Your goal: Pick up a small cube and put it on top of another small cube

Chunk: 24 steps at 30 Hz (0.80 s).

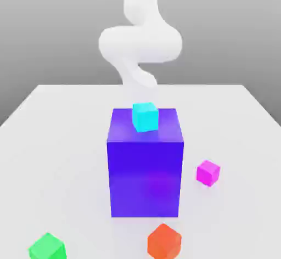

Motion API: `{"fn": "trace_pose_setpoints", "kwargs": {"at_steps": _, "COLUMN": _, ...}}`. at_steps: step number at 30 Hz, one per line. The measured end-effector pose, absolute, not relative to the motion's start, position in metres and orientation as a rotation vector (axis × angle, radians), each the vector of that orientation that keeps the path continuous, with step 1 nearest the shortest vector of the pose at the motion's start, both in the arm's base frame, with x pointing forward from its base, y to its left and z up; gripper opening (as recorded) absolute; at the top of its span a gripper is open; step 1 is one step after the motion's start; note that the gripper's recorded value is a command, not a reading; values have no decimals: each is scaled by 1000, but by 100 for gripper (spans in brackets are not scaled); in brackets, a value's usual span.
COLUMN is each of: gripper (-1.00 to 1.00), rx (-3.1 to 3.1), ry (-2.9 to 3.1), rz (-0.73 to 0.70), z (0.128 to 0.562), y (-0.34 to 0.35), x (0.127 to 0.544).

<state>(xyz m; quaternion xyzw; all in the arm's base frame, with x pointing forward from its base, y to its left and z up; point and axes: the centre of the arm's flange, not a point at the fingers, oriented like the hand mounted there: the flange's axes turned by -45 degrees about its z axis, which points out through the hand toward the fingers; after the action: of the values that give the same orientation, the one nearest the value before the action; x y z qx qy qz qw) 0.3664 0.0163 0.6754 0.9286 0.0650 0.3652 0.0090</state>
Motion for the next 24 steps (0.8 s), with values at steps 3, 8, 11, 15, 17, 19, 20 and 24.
{"fn": "trace_pose_setpoints", "kwargs": {"at_steps": 3, "gripper": 0, "rx": 2880, "ry": 485, "rz": 1035, "z": 630, "y": 39, "x": 386}}
{"fn": "trace_pose_setpoints", "kwargs": {"at_steps": 8, "gripper": 0, "rx": 2792, "ry": 928, "rz": 869, "z": 556, "y": 78, "x": 403}}
{"fn": "trace_pose_setpoints", "kwargs": {"at_steps": 11, "gripper": 0, "rx": 2709, "ry": 1187, "rz": 771, "z": 511, "y": 101, "x": 405}}
{"fn": "trace_pose_setpoints", "kwargs": {"at_steps": 15, "gripper": 0, "rx": 2562, "ry": 1522, "rz": 642, "z": 451, "y": 130, "x": 399}}
{"fn": "trace_pose_setpoints", "kwargs": {"at_steps": 17, "gripper": 0, "rx": 2474, "ry": 1683, "rz": 578, "z": 422, "y": 144, "x": 392}}
{"fn": "trace_pose_setpoints", "kwargs": {"at_steps": 19, "gripper": 0, "rx": 2376, "ry": 1839, "rz": 515, "z": 393, "y": 156, "x": 382}}
{"fn": "trace_pose_setpoints", "kwargs": {"at_steps": 20, "gripper": 0, "rx": 2323, "ry": 1916, "rz": 483, "z": 379, "y": 162, "x": 377}}
{"fn": "trace_pose_setpoints", "kwargs": {"at_steps": 24, "gripper": 0, "rx": 2090, "ry": 2207, "rz": 359, "z": 325, "y": 181, "x": 350}}
